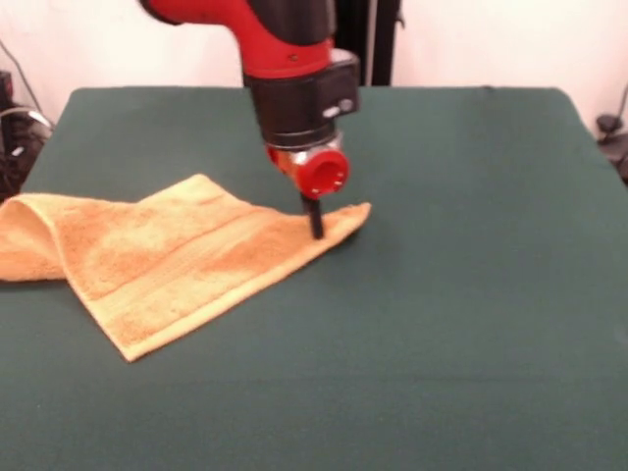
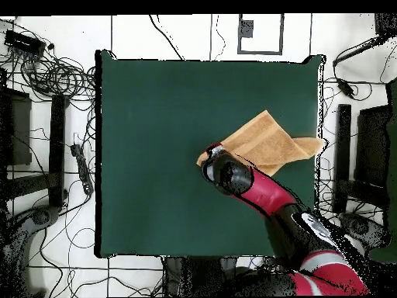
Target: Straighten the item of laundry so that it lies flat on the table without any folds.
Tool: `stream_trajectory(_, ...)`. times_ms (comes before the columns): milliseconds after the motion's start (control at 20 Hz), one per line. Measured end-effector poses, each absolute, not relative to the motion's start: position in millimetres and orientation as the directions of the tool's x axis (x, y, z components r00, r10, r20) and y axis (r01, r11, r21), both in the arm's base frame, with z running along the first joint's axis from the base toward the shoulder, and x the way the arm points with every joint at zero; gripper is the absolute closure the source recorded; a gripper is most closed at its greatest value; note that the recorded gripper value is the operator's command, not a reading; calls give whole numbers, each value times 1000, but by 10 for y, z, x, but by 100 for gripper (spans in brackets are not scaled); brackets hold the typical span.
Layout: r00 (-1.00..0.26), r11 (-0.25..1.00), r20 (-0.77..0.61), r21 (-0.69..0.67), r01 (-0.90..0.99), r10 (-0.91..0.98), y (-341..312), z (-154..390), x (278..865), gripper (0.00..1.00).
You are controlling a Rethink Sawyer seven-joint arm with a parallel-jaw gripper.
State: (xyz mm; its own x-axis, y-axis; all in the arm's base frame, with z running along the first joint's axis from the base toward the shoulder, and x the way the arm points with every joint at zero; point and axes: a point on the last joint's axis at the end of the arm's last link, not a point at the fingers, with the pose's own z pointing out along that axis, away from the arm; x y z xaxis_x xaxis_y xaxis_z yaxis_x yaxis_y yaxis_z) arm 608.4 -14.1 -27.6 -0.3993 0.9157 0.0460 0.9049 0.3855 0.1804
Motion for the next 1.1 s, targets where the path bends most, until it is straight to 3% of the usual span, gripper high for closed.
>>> stream_trajectory(600, -24, 14, 118, 88, 996, 993, 911, -38, 5893, 100)
stream_trajectory(1100, 97, -100, 99, 24, 995, 990, 1198, 27, 5585, 100)
